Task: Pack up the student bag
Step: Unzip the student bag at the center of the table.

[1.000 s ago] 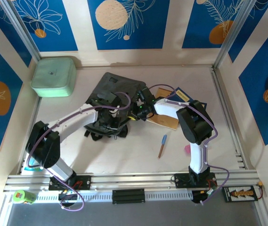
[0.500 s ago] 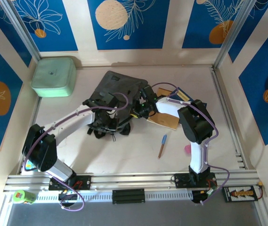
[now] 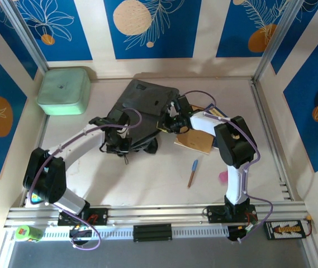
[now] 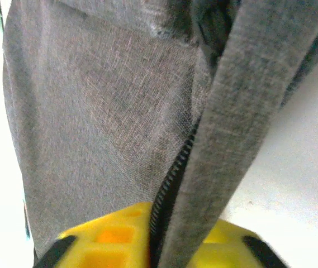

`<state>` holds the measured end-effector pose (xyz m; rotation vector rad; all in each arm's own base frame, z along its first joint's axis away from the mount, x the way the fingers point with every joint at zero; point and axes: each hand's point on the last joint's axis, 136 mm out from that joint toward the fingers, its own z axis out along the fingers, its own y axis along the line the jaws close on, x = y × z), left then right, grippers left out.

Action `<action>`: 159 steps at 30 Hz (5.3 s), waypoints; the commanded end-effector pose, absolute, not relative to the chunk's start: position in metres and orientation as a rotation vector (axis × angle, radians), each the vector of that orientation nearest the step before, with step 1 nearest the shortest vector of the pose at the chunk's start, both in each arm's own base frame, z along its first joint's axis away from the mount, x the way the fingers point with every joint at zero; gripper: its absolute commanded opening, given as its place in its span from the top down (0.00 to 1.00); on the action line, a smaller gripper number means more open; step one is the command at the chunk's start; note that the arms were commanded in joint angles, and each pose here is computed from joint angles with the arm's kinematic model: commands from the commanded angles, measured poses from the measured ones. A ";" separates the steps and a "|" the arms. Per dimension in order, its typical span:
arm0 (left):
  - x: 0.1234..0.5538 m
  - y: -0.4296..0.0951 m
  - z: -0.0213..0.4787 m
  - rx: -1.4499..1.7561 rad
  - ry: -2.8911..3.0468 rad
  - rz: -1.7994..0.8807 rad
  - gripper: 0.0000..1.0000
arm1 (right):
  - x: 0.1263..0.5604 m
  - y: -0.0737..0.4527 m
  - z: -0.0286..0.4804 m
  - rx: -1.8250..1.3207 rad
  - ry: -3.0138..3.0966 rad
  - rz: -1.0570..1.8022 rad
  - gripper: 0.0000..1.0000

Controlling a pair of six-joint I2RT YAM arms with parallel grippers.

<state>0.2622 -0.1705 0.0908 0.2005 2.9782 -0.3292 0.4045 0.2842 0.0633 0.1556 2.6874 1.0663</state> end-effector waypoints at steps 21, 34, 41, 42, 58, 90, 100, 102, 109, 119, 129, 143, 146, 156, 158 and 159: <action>0.276 -0.325 0.130 0.564 2.857 -0.790 1.00 | 0.312 0.233 0.093 0.867 2.778 1.155 0.29; 0.265 -0.308 0.118 0.547 2.900 -0.708 1.00 | 0.324 0.279 0.081 0.732 2.877 1.153 0.39; 0.250 -0.268 0.109 0.522 2.967 -0.503 1.00 | 0.323 0.262 0.069 0.723 2.881 1.006 0.80; 0.247 -0.259 0.106 0.516 2.981 -0.453 1.00 | 0.324 0.259 0.067 0.719 2.877 0.980 0.84; 0.234 -0.186 0.092 0.412 3.112 -0.085 1.00 | 0.335 0.240 0.058 0.726 2.851 0.810 0.89; 0.281 -0.287 0.122 0.499 2.896 -0.696 1.00 | 0.383 0.209 0.112 0.615 2.640 1.046 0.39; 0.281 -0.327 0.134 0.603 2.852 -0.799 1.00 | 0.313 0.243 0.089 0.868 2.782 1.105 0.29; 0.279 -0.327 0.132 0.602 2.856 -0.797 1.00 | 0.312 0.250 0.085 0.869 2.802 1.114 0.30; 0.274 -0.321 0.126 0.592 2.872 -0.772 1.00 | 0.331 0.268 0.079 0.833 2.796 1.179 0.36; 0.270 -0.314 0.121 0.581 2.895 -0.733 1.00 | 0.342 0.269 0.083 0.811 2.739 1.234 0.33; 0.262 -0.285 0.109 0.587 2.976 -0.549 1.00 | 0.347 0.265 0.067 0.848 2.783 1.143 0.78; 0.245 -0.159 0.093 0.362 3.083 -0.105 1.00 | 0.361 0.230 0.082 0.845 2.724 1.013 0.92; 0.252 -0.148 0.088 0.417 3.065 -0.076 1.00 | 0.362 0.227 0.087 0.833 2.715 0.988 0.92; 0.320 -0.123 0.099 0.564 2.849 -0.044 1.00 | 0.361 0.217 0.094 0.776 2.712 0.907 0.93; 0.332 -0.118 0.098 0.599 2.830 -0.037 1.00 | 0.361 0.216 0.095 0.753 2.712 0.896 0.93; 0.337 -0.115 0.098 0.603 2.830 -0.026 1.00 | 0.361 0.217 0.096 0.741 2.711 0.898 0.93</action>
